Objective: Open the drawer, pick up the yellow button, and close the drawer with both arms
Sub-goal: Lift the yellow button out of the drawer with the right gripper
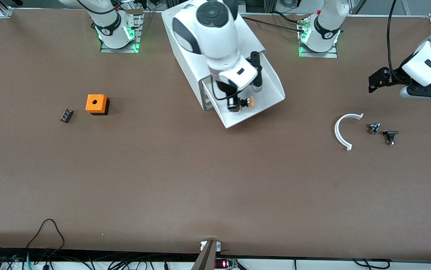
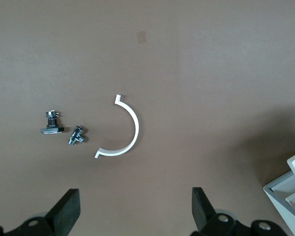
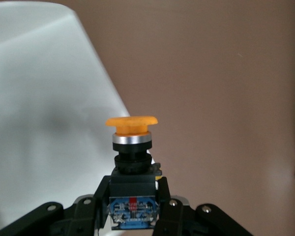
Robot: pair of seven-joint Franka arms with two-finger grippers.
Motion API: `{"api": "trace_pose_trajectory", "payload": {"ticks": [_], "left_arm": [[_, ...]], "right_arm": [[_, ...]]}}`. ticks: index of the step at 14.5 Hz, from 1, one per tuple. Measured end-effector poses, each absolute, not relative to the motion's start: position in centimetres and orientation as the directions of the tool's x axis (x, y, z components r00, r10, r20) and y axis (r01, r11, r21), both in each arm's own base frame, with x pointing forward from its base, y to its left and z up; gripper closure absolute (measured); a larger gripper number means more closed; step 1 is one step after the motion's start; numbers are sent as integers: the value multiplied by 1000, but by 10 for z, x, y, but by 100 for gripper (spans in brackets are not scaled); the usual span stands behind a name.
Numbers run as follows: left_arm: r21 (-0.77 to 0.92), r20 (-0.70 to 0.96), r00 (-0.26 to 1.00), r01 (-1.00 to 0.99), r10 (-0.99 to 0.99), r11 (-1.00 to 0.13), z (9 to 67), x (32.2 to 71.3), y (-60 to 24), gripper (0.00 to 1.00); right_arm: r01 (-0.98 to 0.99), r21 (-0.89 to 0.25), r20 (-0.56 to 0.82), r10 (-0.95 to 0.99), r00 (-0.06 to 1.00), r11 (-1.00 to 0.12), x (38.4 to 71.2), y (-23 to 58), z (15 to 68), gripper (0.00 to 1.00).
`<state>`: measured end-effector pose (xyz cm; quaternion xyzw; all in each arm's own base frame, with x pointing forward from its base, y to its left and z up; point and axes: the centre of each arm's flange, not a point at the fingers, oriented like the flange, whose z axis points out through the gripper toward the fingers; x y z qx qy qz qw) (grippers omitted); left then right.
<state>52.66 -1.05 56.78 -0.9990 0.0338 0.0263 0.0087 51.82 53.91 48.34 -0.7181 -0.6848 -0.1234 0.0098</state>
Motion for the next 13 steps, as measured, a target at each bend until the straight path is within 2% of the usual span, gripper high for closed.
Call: {"api": "trace_pose_trajectory", "payload": {"ticks": [5, 10, 13], "left_arm": [[-13, -40, 997, -64, -63, -998, 570, 547, -8, 0], [28, -76, 994, -82, -84, -996, 564, 551, -34, 0], [44, -90, 996, -17, -21, -999, 550, 553, -86, 0]], "right_arm": [[908, 148, 187, 913, 364, -392, 590, 427, 499, 59], [756, 70, 97, 758, 645, -651, 642, 281, 450, 59], [660, 20, 19, 661, 751, -751, 650, 185, 409, 59]]}}
